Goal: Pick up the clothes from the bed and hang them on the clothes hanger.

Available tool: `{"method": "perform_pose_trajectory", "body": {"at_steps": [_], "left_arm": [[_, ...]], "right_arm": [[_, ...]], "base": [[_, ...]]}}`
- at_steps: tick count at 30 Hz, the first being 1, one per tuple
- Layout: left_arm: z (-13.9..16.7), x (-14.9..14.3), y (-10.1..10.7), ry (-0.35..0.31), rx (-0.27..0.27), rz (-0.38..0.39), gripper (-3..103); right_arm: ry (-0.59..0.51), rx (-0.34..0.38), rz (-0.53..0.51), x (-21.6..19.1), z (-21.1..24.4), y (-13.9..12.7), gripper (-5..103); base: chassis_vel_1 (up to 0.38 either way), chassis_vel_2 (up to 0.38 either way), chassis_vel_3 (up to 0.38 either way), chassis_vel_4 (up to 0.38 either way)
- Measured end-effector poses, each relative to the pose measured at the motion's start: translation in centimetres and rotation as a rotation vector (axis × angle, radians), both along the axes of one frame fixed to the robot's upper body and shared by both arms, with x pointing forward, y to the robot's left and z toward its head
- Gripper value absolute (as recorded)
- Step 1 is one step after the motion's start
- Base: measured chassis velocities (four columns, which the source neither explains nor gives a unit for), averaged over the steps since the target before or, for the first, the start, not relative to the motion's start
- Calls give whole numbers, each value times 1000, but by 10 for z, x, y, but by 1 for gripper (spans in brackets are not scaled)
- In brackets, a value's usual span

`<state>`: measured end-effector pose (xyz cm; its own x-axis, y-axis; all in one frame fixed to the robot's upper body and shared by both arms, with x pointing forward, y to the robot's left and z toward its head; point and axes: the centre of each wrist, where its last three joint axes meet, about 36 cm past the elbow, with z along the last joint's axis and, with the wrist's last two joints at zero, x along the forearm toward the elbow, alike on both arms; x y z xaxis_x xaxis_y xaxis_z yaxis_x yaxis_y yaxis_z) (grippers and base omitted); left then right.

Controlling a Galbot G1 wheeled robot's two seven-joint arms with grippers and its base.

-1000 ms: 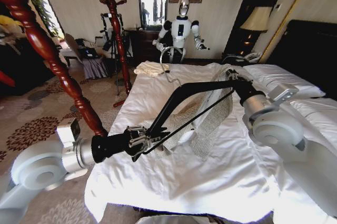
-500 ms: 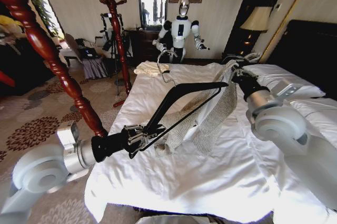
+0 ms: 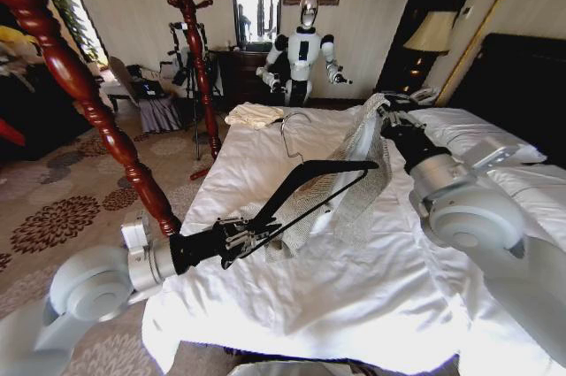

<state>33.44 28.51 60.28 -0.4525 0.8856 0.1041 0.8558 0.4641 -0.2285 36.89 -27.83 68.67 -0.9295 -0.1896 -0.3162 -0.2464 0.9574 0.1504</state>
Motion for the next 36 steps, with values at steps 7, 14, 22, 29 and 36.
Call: {"method": "perform_pose_trajectory", "body": {"at_steps": [7,14,22,29,36], "left_arm": [[-12,16,19,-43,8,93,18],[-3,32,38,-110,-7,162,18],[-5,33,35,-107,-35,158,18],[-17,8,6,-48,-85,72,18],[-17,-5,-10,-23,-95,9,18]], "right_arm": [[4,-23,-107,5,5,-10,2],[41,-15,-131,5,-2,-8,2],[43,-15,-44,-5,-8,5,2],[38,-22,-31,-6,-8,7,2],[36,-24,-34,-6,-9,8,2]], "base": [[0,0,0,0],[0,0,0,0],[0,0,0,0],[0,0,0,0],[0,0,0,0]]}}
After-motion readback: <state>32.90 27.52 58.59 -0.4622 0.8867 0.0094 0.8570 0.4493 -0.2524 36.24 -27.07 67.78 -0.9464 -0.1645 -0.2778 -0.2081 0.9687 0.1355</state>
